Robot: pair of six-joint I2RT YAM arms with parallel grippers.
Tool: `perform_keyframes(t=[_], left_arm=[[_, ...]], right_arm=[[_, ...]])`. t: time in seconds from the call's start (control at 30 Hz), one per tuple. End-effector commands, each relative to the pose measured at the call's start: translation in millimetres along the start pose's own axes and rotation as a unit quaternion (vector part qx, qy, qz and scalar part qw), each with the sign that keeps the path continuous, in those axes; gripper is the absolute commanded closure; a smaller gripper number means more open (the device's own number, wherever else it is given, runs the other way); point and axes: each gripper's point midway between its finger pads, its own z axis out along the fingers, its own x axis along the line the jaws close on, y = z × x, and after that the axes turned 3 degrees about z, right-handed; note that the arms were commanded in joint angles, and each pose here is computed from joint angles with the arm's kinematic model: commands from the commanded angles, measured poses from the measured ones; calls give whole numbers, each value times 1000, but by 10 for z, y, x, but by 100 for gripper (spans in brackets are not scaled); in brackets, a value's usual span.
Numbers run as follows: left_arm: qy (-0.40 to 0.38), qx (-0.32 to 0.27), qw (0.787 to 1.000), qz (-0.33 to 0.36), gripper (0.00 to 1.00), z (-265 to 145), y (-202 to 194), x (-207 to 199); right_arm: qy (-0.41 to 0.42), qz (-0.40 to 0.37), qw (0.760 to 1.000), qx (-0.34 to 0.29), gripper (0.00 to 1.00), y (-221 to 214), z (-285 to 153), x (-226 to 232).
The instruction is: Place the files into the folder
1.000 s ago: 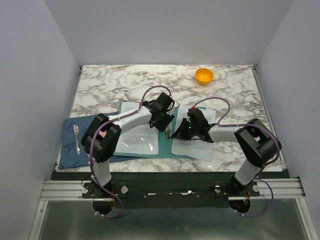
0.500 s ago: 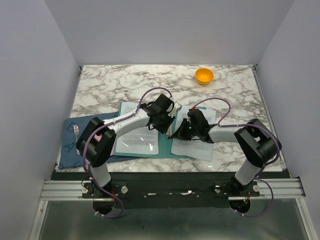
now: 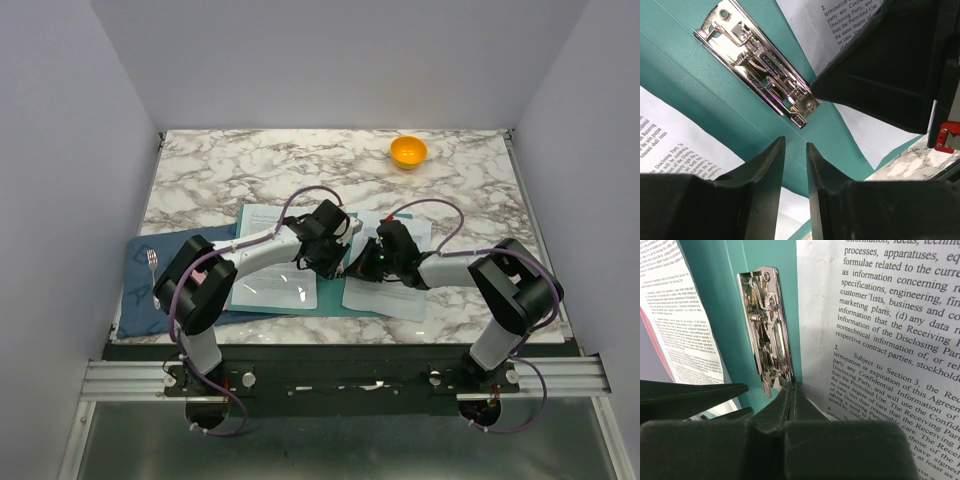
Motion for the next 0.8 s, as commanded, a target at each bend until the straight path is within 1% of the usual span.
perform_keyframes(t=[0.0,0.4,0.53,0.77], left_arm=[[-14,-15,1000,-13,65,40,117,-65],[1,-27,1000,-10,66,67,195,-16],[23,-26,999,-7,67,86,168,75],[42,-11,999,-7,68,174,86,159]], right_arm=[[-62,8,998,-2,99,-88,-12,-390],[-62,16,998,5,100,-145,2,-445],[-59,17,998,4,100,-142,6,-435],[-62,18,998,5,100,-153,-3,-454]])
